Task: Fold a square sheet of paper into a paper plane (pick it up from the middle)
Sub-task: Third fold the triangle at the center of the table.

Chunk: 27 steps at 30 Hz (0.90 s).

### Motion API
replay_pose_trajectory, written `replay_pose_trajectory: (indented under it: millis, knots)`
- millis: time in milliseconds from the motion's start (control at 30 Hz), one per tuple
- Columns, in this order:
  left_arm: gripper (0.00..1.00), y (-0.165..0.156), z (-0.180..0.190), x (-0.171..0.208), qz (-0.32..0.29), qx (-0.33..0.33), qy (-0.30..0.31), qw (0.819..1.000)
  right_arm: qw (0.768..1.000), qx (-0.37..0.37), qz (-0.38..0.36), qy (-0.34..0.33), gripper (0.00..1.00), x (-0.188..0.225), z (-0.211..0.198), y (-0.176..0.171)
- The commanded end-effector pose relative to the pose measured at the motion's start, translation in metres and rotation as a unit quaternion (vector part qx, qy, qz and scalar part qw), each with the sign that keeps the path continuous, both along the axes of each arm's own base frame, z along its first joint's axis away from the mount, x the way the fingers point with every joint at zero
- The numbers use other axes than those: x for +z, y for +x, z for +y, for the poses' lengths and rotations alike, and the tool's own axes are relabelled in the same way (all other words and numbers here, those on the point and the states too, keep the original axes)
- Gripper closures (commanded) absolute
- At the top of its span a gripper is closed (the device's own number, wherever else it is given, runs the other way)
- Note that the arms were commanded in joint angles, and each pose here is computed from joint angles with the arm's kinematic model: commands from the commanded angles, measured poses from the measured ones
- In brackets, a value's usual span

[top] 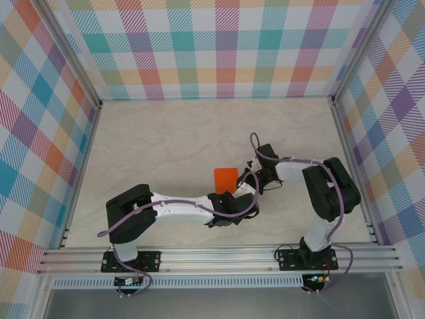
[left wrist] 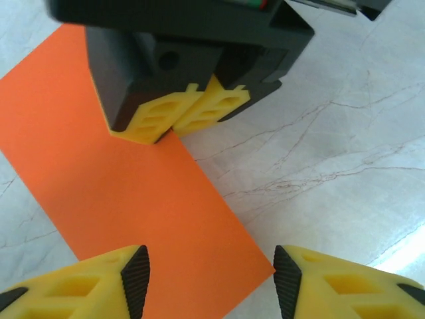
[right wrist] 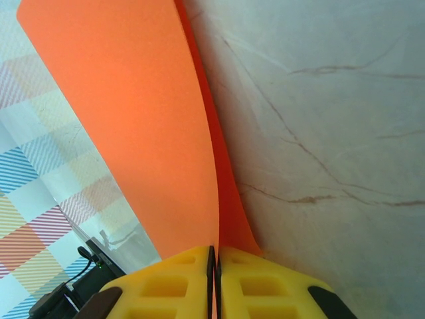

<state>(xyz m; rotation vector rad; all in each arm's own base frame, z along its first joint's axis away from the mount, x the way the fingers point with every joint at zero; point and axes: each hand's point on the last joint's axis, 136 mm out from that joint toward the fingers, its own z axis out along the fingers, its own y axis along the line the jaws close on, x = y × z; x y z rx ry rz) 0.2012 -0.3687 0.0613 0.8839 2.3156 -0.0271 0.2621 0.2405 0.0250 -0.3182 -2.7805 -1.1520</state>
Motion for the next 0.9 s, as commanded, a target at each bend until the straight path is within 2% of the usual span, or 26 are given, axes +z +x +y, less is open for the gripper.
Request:
replay_pose_trajectory:
  millis: [0,133,533,700,867]
  knots:
    - [0.55,-0.002,0.003,0.002,-0.012,-0.004,0.017,1.000,1.000,0.005,-0.003,0.007,0.88,0.008,0.001,0.002]
    - [0.69,-0.004,0.006,0.003,-0.011,-0.003,0.010,1.000,1.000,0.006,-0.002,0.004,0.88,0.007,0.000,0.001]
    - [1.00,-0.006,0.008,0.005,-0.002,-0.008,0.002,1.000,1.000,0.010,-0.006,-0.002,0.86,0.008,-0.002,0.001]
    - [1.00,-0.007,0.008,0.007,0.017,-0.011,-0.022,1.000,0.999,0.012,-0.026,-0.012,0.81,0.015,-0.005,0.004]
    - [1.00,-0.007,0.006,0.016,0.062,-0.017,-0.087,0.994,0.996,0.005,-0.060,-0.064,0.74,0.026,-0.020,0.012]
